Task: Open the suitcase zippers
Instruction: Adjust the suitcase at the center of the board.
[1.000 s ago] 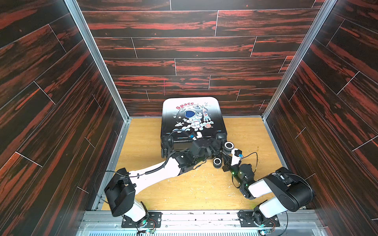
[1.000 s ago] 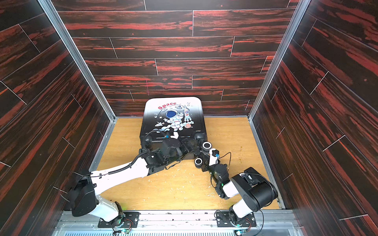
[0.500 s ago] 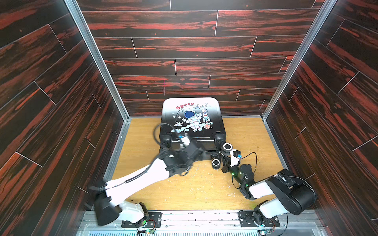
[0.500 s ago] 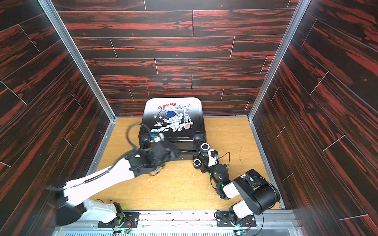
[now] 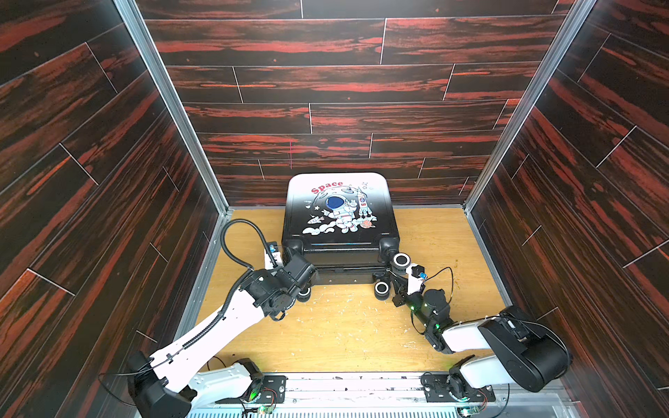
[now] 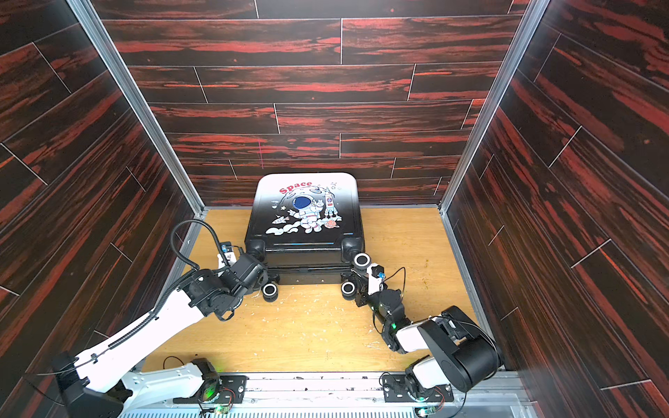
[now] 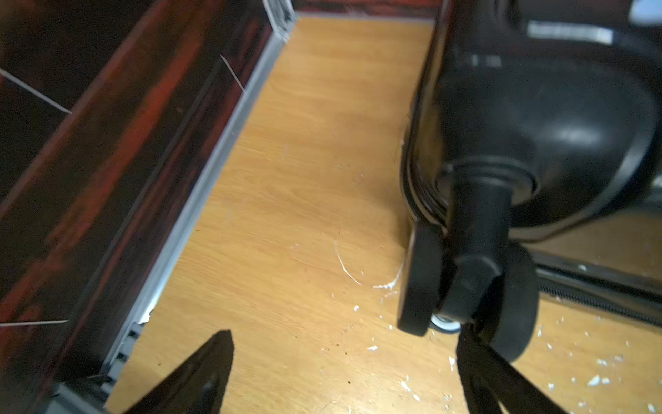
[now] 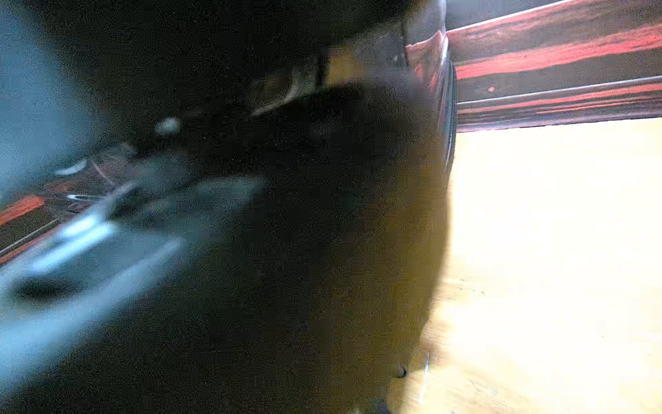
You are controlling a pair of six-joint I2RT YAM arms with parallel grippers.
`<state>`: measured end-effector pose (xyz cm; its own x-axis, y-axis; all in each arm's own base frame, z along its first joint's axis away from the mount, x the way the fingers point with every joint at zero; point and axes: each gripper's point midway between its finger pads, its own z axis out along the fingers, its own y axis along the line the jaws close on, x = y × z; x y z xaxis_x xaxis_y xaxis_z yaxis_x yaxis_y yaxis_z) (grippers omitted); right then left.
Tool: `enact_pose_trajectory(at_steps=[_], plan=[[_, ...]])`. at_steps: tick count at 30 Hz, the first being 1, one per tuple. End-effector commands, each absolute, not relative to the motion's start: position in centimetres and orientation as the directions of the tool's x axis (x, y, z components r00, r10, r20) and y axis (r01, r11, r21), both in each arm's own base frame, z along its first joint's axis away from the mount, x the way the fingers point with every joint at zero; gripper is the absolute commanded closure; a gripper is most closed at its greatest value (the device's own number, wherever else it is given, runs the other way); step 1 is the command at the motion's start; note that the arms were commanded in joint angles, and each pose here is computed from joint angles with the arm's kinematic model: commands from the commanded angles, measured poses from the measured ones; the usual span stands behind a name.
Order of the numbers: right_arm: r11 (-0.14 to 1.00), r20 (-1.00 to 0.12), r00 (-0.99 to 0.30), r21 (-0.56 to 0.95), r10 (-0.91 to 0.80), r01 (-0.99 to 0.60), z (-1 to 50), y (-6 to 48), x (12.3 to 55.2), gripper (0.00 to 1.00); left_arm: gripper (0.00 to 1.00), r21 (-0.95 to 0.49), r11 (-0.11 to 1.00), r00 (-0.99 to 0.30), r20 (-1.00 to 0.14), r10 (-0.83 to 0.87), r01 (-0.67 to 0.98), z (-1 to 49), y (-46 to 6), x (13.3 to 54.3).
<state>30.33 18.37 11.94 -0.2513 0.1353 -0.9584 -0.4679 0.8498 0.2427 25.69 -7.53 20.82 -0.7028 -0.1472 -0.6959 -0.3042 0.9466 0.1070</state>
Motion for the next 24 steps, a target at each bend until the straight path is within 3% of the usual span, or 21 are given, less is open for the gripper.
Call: enact_pose_trajectory(at_steps=[1, 11, 17, 22, 24], plan=[[0.789, -0.975, -0.119, 0.22, 0.186, -0.574, 17.1, 20.5, 30.7, 1.0, 0.02, -0.007, 0.974, -0.705, -0.688, -0.169, -0.226, 20.5, -10.2, 27.2], [0.757, -0.974, -0.152, 0.226, 0.168, -0.613, 17.1, 21.5, 30.3, 1.0, 0.12, -0.043, 0.973, -0.69, -0.698, -0.191, -0.226, 18.8, -10.0, 30.2], [0.757, -0.973, -0.173, 0.226, 0.15, -0.613, 17.1, 21.4, 30.0, 1.0, 0.23, -0.12, 0.988, -0.713, -0.684, -0.155, -0.1, 21.0, -11.6, 29.2], [0.771, -0.976, -0.179, 0.21, 0.125, -0.601, 16.8, 21.0, 29.9, 1.0, 0.21, -0.051, 0.987, -0.648, -0.749, -0.139, -0.153, 23.6, -7.8, 26.9], [0.774, -0.975, -0.186, 0.208, 0.117, -0.599, 16.6, 21.0, 29.9, 1.0, 0.15, -0.055, 0.991, -0.653, -0.748, -0.121, -0.121, 23.9, -7.7, 26.1]])
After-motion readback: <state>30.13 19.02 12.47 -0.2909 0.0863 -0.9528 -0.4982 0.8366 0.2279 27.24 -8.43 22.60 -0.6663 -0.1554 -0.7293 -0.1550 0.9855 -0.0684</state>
